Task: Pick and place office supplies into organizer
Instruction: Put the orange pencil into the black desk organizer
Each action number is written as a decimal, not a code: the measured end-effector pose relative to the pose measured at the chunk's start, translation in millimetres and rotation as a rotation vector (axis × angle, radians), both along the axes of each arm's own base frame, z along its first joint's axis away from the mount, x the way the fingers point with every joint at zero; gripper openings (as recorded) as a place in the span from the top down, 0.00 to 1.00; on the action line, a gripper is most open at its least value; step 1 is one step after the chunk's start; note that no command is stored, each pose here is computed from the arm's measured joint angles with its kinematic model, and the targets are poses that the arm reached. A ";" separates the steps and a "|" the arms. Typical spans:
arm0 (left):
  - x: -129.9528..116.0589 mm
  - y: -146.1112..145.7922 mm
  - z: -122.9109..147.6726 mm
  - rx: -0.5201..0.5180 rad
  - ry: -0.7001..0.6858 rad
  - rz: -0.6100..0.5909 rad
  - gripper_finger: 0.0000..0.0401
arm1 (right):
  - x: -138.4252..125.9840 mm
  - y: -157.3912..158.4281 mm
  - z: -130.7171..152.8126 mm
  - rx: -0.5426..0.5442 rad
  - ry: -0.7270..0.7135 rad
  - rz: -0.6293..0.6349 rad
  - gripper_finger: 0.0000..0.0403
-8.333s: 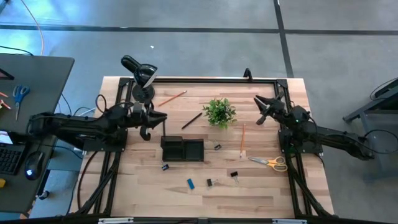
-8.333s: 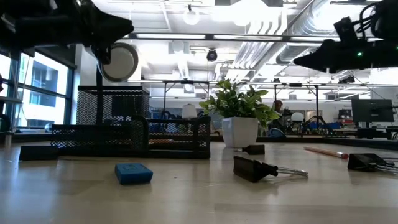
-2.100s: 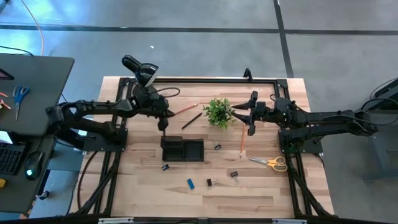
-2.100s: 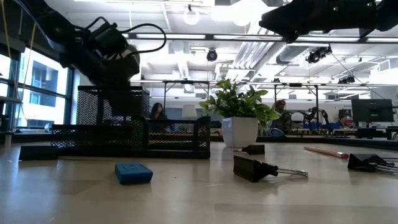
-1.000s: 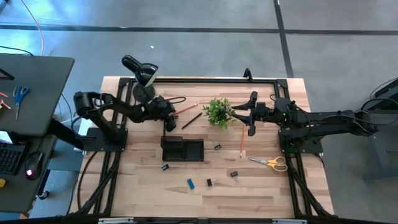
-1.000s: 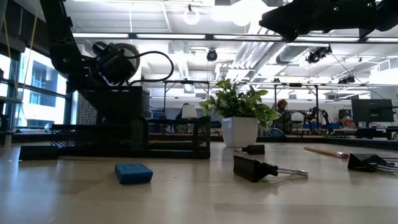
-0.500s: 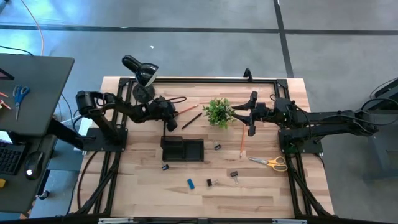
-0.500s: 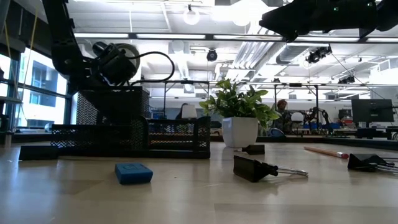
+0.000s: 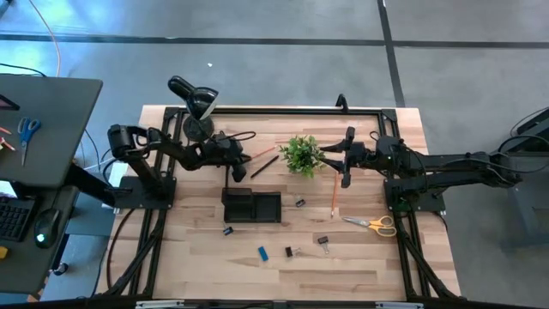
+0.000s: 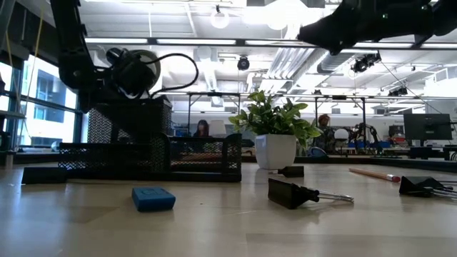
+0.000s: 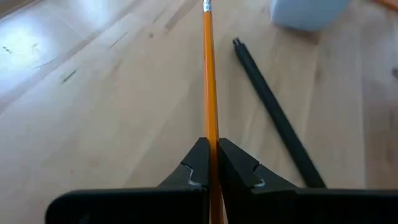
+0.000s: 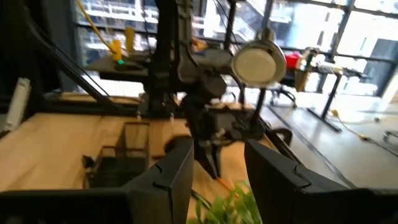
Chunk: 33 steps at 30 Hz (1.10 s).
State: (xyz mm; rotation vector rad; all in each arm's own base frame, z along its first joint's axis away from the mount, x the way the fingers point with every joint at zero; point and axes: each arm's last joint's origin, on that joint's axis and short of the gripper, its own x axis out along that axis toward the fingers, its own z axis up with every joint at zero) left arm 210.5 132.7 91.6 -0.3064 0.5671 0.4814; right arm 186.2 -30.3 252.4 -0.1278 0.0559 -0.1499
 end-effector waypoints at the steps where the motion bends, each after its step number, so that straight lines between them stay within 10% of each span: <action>1: 0.2 0.1 2.0 0.000 -0.013 -0.002 0.99 | -0.1 -0.2 -0.7 0.003 0.007 -0.009 0.65; 14: -3.5 -7.3 68.6 0.038 -0.313 -0.102 1.00 | 11.9 -1.2 -9.2 0.119 0.013 0.020 0.65; 33: -0.6 -55.0 119.7 0.121 -0.544 -0.351 1.00 | 122.9 -10.5 -27.2 0.095 -0.312 0.165 0.52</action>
